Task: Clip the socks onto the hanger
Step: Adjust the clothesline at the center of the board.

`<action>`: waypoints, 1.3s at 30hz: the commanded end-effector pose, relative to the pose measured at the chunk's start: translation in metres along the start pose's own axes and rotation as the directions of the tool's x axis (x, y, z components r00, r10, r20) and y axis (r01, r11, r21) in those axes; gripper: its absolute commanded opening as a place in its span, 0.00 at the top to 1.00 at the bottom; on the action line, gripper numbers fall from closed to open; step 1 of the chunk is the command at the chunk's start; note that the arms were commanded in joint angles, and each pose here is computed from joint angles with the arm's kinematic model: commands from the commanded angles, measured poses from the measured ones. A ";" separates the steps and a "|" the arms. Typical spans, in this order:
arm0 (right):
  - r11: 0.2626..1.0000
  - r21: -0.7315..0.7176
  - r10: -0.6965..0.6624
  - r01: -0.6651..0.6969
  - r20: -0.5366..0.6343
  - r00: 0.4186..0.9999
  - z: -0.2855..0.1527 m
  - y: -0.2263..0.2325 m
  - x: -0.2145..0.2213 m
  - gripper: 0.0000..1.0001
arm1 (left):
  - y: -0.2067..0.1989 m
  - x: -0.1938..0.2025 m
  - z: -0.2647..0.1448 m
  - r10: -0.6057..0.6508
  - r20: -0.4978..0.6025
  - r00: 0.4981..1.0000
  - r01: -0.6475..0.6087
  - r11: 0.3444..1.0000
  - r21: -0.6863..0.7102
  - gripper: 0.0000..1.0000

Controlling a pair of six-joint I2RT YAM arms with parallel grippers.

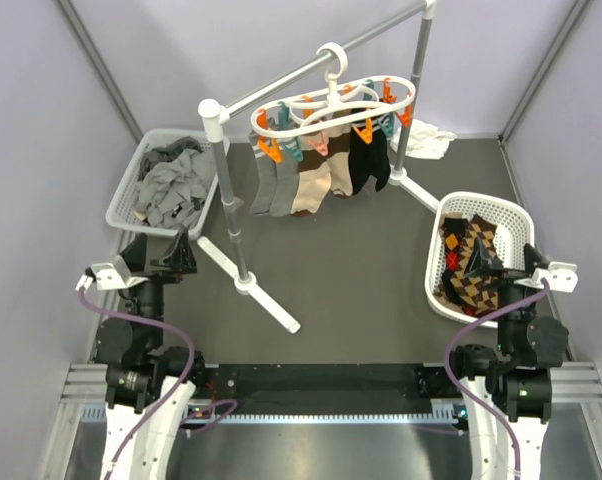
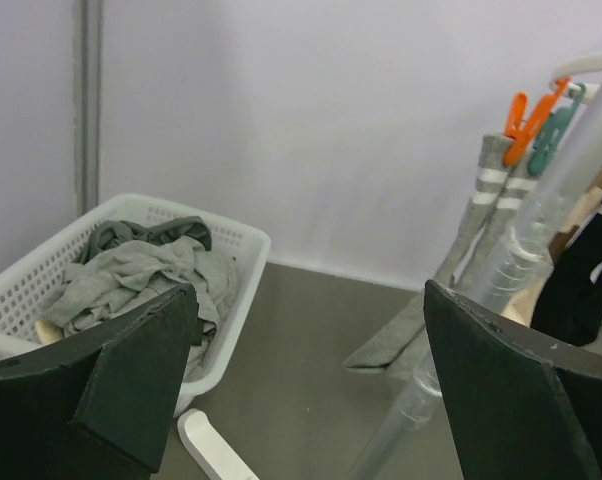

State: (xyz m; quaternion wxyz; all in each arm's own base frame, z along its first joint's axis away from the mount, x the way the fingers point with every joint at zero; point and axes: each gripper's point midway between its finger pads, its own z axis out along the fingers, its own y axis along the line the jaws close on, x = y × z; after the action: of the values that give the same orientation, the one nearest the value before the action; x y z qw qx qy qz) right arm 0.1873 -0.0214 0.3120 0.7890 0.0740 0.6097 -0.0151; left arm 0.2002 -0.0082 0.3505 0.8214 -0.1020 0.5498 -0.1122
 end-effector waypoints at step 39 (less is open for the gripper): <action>0.994 -0.111 0.027 -0.020 0.061 0.998 -0.010 0.019 -0.014 0.01 | -0.185 -0.054 0.076 -0.168 -0.491 0.855 0.392 0.829 0.399 0.02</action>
State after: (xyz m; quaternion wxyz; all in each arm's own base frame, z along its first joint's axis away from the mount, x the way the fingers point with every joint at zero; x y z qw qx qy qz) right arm 0.1888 -0.0022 0.3115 0.7885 0.0415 0.6132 0.0242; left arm 0.2339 -0.1661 0.4563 0.6074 0.0745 0.6729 -0.4156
